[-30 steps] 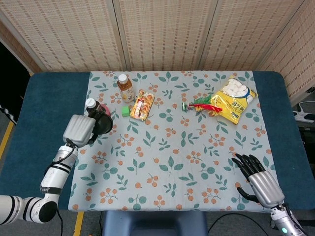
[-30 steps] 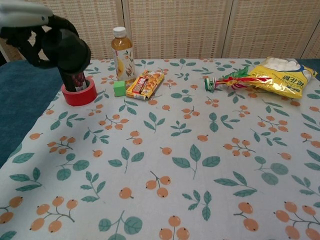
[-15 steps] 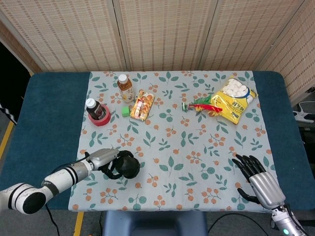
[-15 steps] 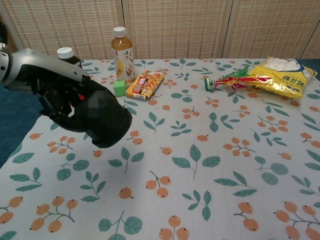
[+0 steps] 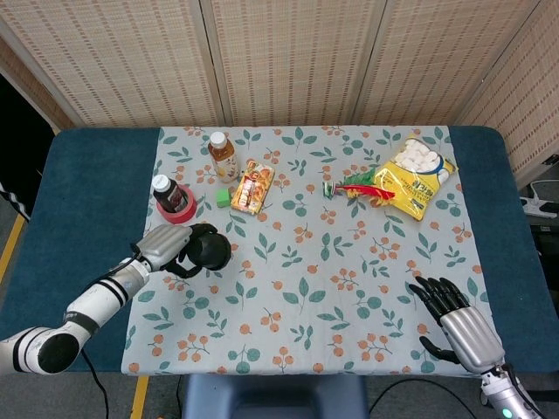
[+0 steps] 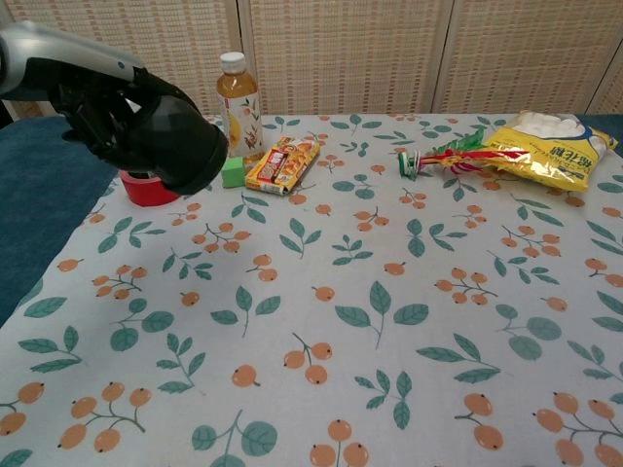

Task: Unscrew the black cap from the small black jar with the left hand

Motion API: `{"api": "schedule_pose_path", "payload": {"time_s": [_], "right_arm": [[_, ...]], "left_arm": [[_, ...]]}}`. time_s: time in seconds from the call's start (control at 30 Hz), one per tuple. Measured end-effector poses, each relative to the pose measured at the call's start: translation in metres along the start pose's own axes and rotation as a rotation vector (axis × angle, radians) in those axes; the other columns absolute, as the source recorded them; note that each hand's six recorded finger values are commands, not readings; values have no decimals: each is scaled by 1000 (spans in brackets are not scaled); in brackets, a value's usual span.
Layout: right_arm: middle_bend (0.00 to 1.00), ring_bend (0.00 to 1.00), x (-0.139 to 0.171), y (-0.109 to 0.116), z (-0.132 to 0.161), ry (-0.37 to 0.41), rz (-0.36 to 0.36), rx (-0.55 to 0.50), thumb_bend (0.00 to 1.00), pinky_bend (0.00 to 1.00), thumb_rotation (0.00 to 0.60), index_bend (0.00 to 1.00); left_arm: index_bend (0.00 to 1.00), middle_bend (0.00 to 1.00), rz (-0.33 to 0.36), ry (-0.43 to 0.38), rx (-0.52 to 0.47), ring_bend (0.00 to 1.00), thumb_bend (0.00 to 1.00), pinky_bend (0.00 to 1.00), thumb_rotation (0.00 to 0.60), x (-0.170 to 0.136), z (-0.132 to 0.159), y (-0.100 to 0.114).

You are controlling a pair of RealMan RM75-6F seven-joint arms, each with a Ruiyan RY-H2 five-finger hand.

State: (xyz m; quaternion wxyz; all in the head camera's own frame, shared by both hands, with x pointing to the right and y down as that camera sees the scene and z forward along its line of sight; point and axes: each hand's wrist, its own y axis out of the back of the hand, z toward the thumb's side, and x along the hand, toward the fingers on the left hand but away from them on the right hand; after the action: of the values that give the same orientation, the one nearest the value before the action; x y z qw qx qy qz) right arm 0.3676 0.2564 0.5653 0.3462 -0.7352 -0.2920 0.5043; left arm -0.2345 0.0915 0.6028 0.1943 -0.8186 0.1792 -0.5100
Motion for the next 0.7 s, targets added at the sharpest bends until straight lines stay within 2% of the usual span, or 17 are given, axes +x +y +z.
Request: {"api": "schedule_pose_path", "payload": {"time_s": [0.07,0.2,0.3,0.37,0.57,0.7], "right_arm": [[0,0,1,2,-1,0,-5,-3,194,0,600,0],[0,0,3,4,-2,0,-9,-6,195,0,600,0],[0,0,2,2,-1,3,-2,-6,194,0,600,0],[0,0,1,0,-1,5,6,-2,194,0,600,0],[0,0,1,-3,2,6,15,2,194,0,600,0],[0,0,1,-2,3,8,13,1,194,0,600,0]], "left_arm": [[809,836,-24,-32,32,601,726,837,600,-3,1,-7],[809,836,-107,-79,111,601,722,839,600,-3,-2,-35],[809,836,-101,-81,185,601,717,833,600,3,-4,-45],[809,836,-49,-50,232,601,717,830,600,8,-9,-42],[809,838,203,178,293,602,716,832,600,4,-45,-4],[809,838,356,312,455,601,713,829,600,-4,-63,18]]}}
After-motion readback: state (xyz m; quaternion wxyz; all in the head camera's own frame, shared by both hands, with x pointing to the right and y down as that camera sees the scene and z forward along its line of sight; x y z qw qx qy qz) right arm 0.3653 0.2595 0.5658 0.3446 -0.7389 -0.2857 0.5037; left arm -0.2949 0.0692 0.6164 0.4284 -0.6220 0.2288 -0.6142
